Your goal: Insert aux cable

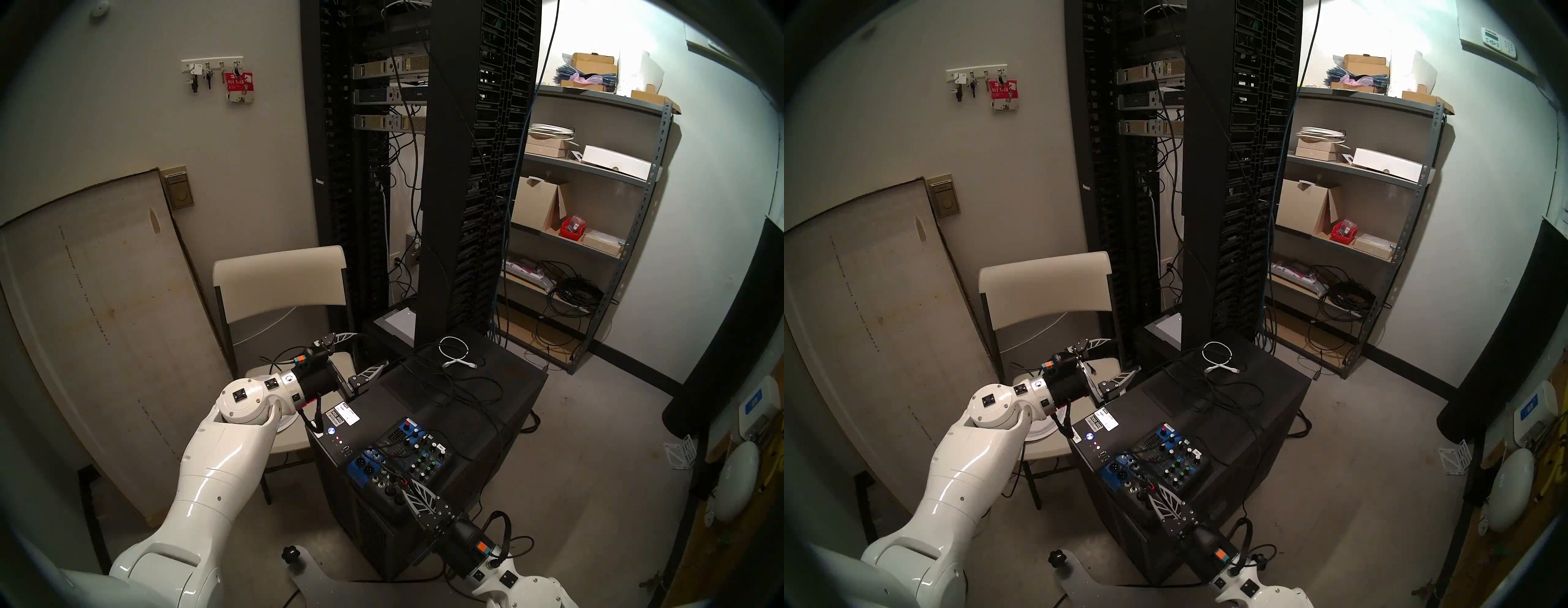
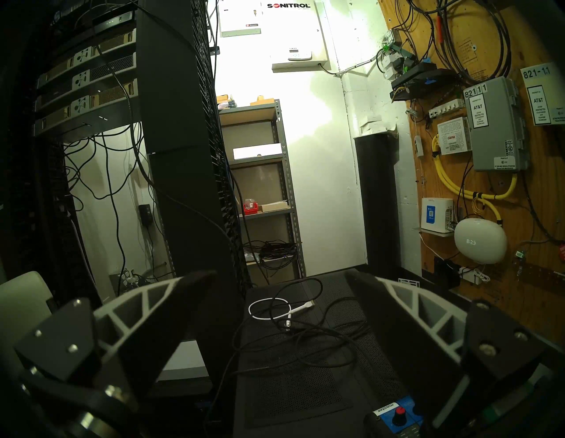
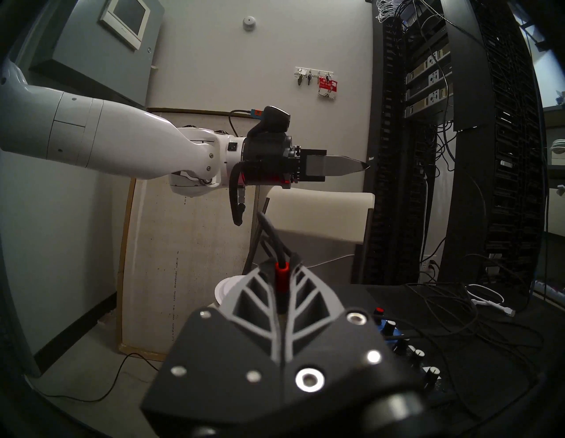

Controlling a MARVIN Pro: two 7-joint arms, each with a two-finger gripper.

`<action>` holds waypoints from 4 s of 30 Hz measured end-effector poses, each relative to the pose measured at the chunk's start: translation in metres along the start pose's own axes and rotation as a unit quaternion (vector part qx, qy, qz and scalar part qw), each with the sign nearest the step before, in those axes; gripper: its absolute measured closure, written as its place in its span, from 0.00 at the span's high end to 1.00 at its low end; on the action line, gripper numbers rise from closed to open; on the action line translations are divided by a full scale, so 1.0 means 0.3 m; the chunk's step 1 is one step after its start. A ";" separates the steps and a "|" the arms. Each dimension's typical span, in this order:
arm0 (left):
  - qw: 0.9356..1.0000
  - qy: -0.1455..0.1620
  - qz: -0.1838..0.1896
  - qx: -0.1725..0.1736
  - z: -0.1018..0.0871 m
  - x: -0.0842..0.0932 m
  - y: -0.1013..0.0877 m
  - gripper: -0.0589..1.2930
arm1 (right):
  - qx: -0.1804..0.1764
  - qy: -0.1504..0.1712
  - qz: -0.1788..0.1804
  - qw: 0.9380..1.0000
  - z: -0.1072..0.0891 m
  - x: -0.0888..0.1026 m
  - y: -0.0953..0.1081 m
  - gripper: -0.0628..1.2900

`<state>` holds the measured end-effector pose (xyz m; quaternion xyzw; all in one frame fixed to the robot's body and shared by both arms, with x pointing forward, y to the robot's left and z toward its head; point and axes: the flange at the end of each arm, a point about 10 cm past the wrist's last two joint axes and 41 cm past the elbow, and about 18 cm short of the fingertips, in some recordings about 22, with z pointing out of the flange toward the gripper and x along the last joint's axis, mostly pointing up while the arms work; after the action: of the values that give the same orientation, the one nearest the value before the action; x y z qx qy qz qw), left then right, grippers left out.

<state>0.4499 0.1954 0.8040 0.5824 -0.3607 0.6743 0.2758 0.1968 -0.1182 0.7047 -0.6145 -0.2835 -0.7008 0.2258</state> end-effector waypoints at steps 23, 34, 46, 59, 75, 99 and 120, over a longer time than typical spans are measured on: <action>0.986 -0.016 -0.078 -0.147 -0.070 0.031 0.116 0.54 | 0.000 -0.002 0.013 1.000 0.000 0.005 0.001 0.03; 0.976 -0.032 -0.093 -0.196 -0.085 0.010 0.228 0.91 | 0.001 -0.003 0.012 1.000 0.002 0.005 -0.001 0.03; 0.970 -0.036 -0.090 -0.224 -0.145 0.012 0.251 0.93 | 0.001 -0.002 0.012 1.000 0.005 0.005 -0.003 0.03; 0.967 -0.033 -0.079 -0.242 -0.224 0.095 0.249 0.93 | 0.000 -0.003 0.013 1.000 0.009 0.004 -0.005 0.03; 0.959 -0.071 -0.099 -0.257 -0.292 0.026 0.297 0.93 | 0.000 -0.003 0.011 1.000 0.012 0.003 -0.005 0.03; 0.959 -0.088 -0.075 -0.257 -0.225 -0.035 0.308 0.91 | -0.001 -0.003 0.012 1.000 0.011 0.003 -0.004 0.03; 0.958 -0.090 -0.073 -0.261 -0.204 -0.055 0.333 0.79 | -0.002 -0.003 0.013 1.000 0.010 0.004 -0.005 0.03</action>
<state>0.3377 0.1868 0.7675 0.5733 -0.5039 0.4790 0.4334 0.1976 -0.1150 0.7060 -0.6205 -0.2752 -0.6964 0.2328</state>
